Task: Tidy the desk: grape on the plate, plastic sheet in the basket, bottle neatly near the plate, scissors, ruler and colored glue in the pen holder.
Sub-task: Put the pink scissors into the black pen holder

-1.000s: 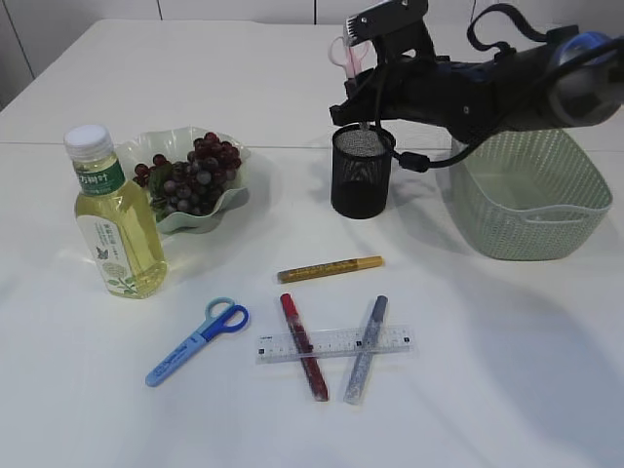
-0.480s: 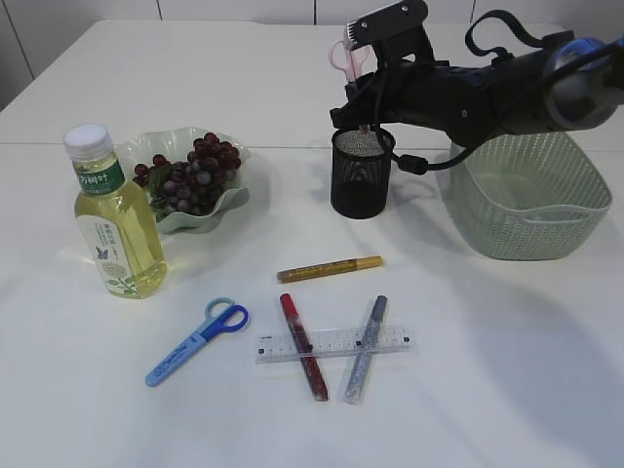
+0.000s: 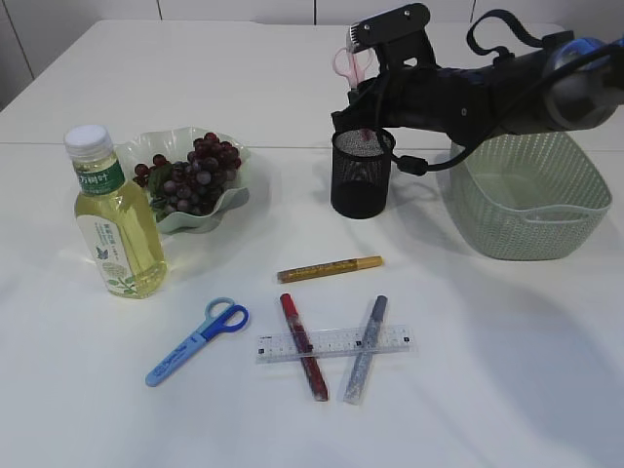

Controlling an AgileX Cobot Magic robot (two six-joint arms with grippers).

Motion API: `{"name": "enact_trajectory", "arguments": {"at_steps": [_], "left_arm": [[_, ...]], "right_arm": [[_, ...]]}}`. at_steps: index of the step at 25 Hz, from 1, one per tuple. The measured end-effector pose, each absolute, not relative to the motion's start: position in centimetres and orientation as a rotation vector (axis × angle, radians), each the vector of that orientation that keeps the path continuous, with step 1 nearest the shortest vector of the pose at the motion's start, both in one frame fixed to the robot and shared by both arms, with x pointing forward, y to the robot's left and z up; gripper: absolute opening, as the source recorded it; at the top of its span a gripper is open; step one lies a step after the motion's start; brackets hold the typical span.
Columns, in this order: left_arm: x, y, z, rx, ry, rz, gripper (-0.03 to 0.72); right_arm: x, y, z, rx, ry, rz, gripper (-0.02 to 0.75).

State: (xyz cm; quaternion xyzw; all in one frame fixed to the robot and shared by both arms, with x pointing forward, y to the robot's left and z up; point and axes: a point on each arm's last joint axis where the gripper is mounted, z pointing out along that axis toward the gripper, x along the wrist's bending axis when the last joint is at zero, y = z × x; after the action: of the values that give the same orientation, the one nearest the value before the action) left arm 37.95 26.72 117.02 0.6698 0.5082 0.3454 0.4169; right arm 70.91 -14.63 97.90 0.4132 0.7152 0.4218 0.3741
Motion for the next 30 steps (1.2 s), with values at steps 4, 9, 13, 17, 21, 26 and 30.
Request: {"name": "enact_trajectory", "arguments": {"at_steps": [4, 9, 13, 17, 21, 26, 30], "left_arm": [[37.9, 26.7, 117.0, 1.68, 1.276, 0.865, 0.426], [37.9, 26.7, 117.0, 1.681, 1.276, 0.866, 0.426], [37.9, 26.7, 117.0, 1.679, 1.276, 0.863, 0.426], [37.9, 26.7, 117.0, 1.679, 1.276, 0.863, 0.426], [38.0, 26.7, 117.0, 1.678, 1.275, 0.864, 0.426], [38.0, 26.6, 117.1, 1.669, 1.272, 0.859, 0.426], [37.9, 26.6, 117.1, 1.664, 1.274, 0.848, 0.426]], "right_arm": [[70.9, -14.6, 97.9, 1.065, 1.835, 1.077, 0.192], [70.9, -14.7, 97.8, 1.071, 1.835, 1.078, 0.221], [70.9, -14.7, 97.8, 1.073, 1.839, 1.074, 0.236], [70.8, -14.7, 97.7, 1.085, 1.854, 1.062, 0.239], [70.8, -14.7, 97.6, 1.09, 1.861, 1.055, 0.239], [70.1, -15.0, 99.1, 1.117, 1.896, 1.02, 0.239], [68.5, -15.5, 102.1, 1.188, 1.939, 0.985, 0.239]]}}
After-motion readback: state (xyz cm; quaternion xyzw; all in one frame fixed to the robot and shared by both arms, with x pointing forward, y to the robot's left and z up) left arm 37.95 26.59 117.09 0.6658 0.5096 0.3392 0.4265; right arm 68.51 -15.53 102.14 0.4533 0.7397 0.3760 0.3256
